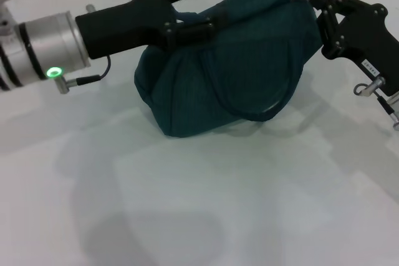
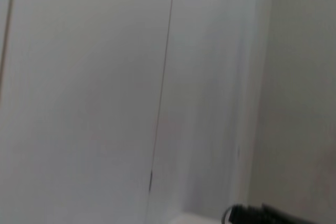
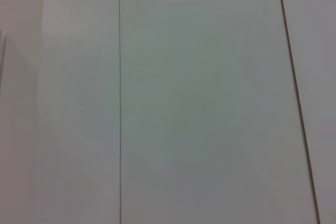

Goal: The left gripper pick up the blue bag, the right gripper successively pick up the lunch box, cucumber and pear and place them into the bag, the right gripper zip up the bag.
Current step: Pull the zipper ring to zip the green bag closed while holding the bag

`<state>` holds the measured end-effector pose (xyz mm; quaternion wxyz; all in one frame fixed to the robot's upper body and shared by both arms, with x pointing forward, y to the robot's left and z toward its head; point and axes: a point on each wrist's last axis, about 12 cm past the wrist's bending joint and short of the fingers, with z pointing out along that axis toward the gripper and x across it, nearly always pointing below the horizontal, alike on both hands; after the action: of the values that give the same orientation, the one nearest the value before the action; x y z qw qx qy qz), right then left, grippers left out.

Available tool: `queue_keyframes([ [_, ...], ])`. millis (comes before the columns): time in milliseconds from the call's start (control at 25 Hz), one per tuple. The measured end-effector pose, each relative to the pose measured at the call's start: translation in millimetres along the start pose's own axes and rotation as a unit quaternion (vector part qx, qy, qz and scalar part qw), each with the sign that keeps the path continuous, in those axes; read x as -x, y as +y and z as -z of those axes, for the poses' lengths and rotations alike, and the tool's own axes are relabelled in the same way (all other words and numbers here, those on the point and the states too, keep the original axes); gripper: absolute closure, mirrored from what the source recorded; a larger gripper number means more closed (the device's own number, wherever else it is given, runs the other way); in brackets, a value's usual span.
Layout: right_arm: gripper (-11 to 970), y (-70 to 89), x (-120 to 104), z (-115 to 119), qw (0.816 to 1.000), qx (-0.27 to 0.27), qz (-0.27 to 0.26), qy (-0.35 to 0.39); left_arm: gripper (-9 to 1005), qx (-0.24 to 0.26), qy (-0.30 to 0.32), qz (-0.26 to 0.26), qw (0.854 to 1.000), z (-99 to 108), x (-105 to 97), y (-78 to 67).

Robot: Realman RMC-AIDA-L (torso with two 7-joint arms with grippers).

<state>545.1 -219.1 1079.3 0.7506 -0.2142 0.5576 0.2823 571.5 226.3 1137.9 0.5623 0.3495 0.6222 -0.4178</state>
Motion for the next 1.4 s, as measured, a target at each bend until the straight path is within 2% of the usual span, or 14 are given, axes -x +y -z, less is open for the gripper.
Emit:
queue_keyframes([
  [240,950,0.0,0,0,1.000,0.001,0.000,0.001,205,0.025,0.062,0.016,0.998,-22,3,9.9],
  [440,949,0.8,0,0,1.000,0.002,0.000,0.001,224,0.028,0.096,0.004,0.995,-37,-1,10.7],
  [920,950,1.9,-1,0,1.000,0.004,-0.007,0.002,443,0.026,0.107,0.003,0.994,-41,-3,11.1],
  [1080,950,3.5,-1,0,1.000,0.009,-0.011,0.002,686,0.026,0.108,0.003,0.994,-40,-4,10.8],
  [1400,949,14.4,-1,2,0.999,0.040,-0.024,-0.006,767,0.028,0.107,0.002,0.994,-36,-5,11.2],
])
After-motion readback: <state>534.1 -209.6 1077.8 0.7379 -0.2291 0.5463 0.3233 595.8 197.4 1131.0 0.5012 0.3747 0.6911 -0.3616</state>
